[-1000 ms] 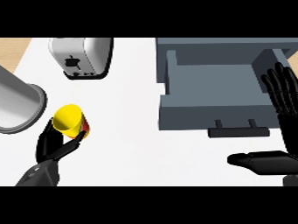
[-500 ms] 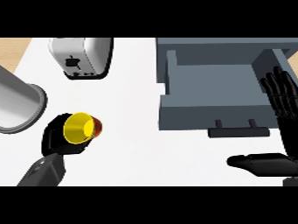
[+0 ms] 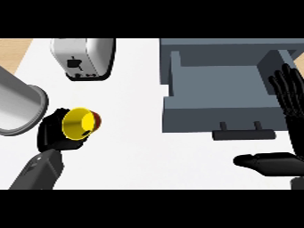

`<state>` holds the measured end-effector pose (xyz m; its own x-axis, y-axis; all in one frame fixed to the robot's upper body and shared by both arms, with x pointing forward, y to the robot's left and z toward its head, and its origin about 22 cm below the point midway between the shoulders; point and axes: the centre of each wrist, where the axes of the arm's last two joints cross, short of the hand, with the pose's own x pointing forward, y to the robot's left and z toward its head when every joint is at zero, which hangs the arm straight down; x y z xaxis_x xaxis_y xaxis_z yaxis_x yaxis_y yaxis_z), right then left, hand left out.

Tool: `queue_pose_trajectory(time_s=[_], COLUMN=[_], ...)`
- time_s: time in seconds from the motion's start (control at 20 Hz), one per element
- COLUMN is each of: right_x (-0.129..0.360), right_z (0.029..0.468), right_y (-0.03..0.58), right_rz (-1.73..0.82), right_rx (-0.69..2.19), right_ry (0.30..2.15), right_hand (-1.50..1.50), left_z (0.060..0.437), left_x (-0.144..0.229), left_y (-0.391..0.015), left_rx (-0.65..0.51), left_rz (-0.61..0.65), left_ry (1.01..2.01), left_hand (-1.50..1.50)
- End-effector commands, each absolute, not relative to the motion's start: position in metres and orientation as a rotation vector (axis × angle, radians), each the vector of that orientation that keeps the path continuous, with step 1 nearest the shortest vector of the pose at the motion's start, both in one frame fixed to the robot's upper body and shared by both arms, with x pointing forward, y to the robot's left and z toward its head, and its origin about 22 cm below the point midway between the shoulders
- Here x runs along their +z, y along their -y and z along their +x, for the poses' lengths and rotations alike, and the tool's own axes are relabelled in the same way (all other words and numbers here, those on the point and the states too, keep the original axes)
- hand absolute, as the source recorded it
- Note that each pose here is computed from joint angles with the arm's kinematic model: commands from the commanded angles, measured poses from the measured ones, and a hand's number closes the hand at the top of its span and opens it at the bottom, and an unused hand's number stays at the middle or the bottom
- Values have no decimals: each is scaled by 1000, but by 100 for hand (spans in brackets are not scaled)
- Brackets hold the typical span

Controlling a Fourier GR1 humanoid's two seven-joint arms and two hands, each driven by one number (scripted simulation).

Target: Pick up the cup, place it into the drawer and close the drawer

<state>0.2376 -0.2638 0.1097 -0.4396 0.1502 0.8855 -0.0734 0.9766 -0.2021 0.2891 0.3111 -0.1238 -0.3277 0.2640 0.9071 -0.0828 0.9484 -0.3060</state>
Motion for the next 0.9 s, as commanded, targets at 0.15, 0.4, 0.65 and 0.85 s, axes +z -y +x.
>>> queue_pose_trajectory(time_s=[0.15,0.4,0.65,0.85], right_x=[113,111,110,102], right_z=[228,235,230,227], right_y=[284,282,296,292], right_rz=[-81,-89,-90,-94], right_rx=[282,223,210,243], right_ry=[2006,1995,2007,1987], right_hand=[-150,-150,-150,-150], left_z=[310,351,362,386], left_x=[-104,-60,-20,42], left_y=[-301,-265,-240,-201], left_rx=[348,189,66,11], left_rz=[-294,-395,-361,-382], left_ry=[2099,2102,2145,2170], left_hand=[150,150,150,150])
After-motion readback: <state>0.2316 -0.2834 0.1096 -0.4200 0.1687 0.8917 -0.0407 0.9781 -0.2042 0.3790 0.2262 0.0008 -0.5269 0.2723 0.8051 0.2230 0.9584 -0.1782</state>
